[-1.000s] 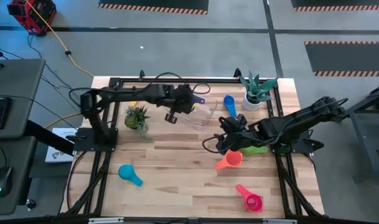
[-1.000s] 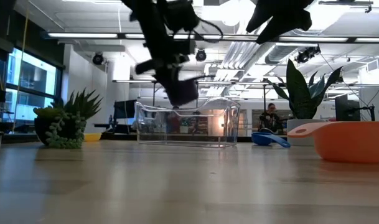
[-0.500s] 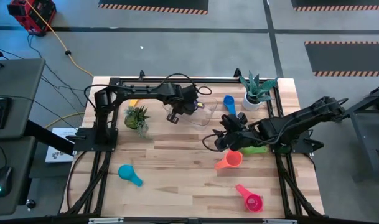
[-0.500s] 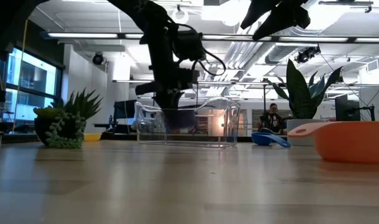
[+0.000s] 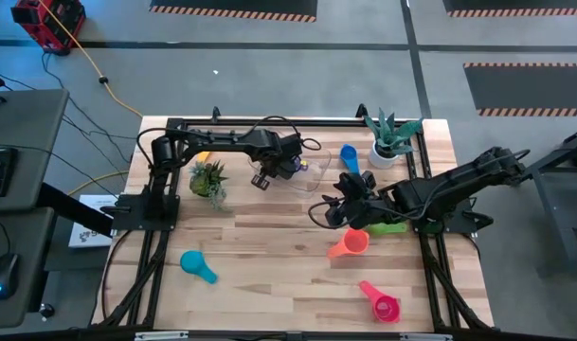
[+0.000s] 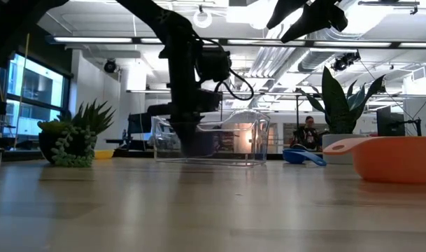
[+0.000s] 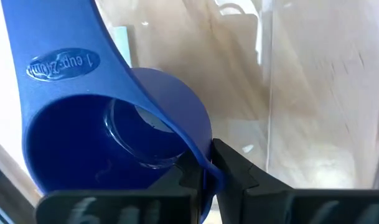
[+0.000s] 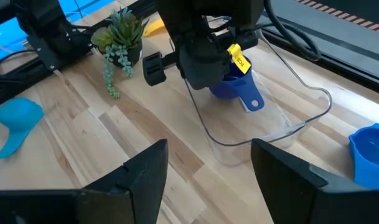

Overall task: Nest measuring cups in basket
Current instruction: Put the dark blue measuring cup into the transparent bin, then stack the orange measuring cup on top of the dark blue measuring cup on the transparent bin

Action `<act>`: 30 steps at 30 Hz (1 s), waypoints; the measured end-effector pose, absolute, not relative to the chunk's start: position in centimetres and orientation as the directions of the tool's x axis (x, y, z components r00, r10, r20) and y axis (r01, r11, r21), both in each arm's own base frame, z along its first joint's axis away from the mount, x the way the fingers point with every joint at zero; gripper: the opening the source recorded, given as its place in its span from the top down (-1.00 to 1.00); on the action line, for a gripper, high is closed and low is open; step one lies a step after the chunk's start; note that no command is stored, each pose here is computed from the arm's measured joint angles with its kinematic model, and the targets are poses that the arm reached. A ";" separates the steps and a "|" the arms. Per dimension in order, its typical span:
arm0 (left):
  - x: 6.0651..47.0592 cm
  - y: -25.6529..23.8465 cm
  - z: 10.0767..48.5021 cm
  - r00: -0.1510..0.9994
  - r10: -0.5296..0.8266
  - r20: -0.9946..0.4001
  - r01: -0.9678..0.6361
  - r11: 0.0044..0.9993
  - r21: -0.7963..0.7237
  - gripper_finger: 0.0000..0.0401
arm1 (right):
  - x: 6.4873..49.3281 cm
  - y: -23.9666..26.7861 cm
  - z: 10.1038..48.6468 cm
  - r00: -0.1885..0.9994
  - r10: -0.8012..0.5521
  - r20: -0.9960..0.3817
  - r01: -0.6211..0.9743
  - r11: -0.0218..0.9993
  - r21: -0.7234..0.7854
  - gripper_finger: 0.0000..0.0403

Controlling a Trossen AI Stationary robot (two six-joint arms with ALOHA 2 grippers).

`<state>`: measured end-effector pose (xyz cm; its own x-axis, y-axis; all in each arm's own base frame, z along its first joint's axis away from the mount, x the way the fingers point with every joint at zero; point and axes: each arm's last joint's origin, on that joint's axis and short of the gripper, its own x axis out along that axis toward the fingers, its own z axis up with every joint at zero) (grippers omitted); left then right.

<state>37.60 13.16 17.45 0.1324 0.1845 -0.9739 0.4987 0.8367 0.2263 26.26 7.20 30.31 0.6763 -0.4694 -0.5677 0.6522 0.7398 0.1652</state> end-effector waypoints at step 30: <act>38.8 14.6 25.3 0.183 0.237 -0.954 0.272 0.920 0.281 -0.07 | 26.3 7.2 30.3 0.678 -0.470 -0.565 0.648 0.745 0.158 -0.10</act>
